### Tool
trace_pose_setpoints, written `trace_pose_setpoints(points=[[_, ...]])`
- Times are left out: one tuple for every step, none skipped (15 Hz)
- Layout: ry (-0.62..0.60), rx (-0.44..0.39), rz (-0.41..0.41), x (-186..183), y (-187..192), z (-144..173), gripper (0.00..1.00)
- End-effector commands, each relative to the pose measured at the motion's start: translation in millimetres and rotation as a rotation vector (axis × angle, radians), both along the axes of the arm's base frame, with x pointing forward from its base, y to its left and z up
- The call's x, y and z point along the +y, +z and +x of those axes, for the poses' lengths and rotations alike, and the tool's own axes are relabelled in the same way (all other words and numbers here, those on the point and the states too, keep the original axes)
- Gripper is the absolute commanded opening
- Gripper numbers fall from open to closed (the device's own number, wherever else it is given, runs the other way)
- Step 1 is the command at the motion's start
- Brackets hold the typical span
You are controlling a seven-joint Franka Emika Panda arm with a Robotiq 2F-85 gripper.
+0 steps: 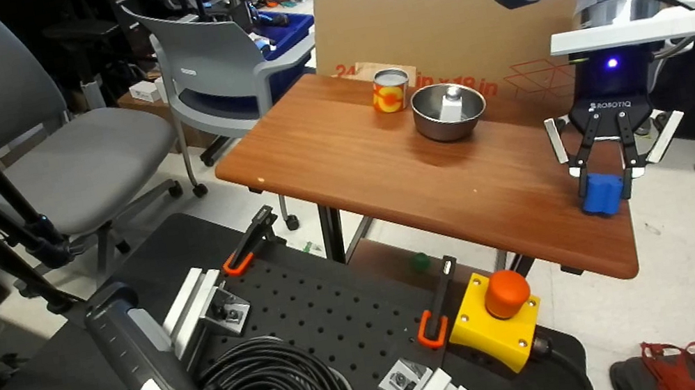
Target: Move the blue object to the right
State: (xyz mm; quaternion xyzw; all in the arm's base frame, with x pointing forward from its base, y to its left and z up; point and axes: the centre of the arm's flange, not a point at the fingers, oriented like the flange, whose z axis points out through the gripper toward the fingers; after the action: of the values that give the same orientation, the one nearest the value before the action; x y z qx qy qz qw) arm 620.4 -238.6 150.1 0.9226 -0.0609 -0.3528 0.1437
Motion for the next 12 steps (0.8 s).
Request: trace_pose_setpoints(points=[[0.011, 0.005, -0.033, -5, -7, 10, 0.43], [0.016, 0.006, -0.035, -5, -5, 8, 0.69], [0.027, 0.006, -0.035, -3, -2, 5, 0.69], [0.044, 0.000, -0.033, 1, 3, 1, 0.70], [0.059, -0.010, -0.029, 4, 7, -2, 0.76], [0.078, -0.022, -0.023, 8, 13, -6, 0.84], [0.095, -0.034, -0.022, 12, 18, -8, 0.90], [0.113, -0.051, -0.016, 17, 25, -11, 0.99], [0.133, -0.076, -0.005, 23, 35, -13, 1.00], [0.156, -0.103, 0.008, 31, 48, -18, 1.00], [0.192, -0.149, 0.025, 41, 65, -25, 1.00], [0.224, -0.196, 0.047, 49, 78, -30, 1.00]])
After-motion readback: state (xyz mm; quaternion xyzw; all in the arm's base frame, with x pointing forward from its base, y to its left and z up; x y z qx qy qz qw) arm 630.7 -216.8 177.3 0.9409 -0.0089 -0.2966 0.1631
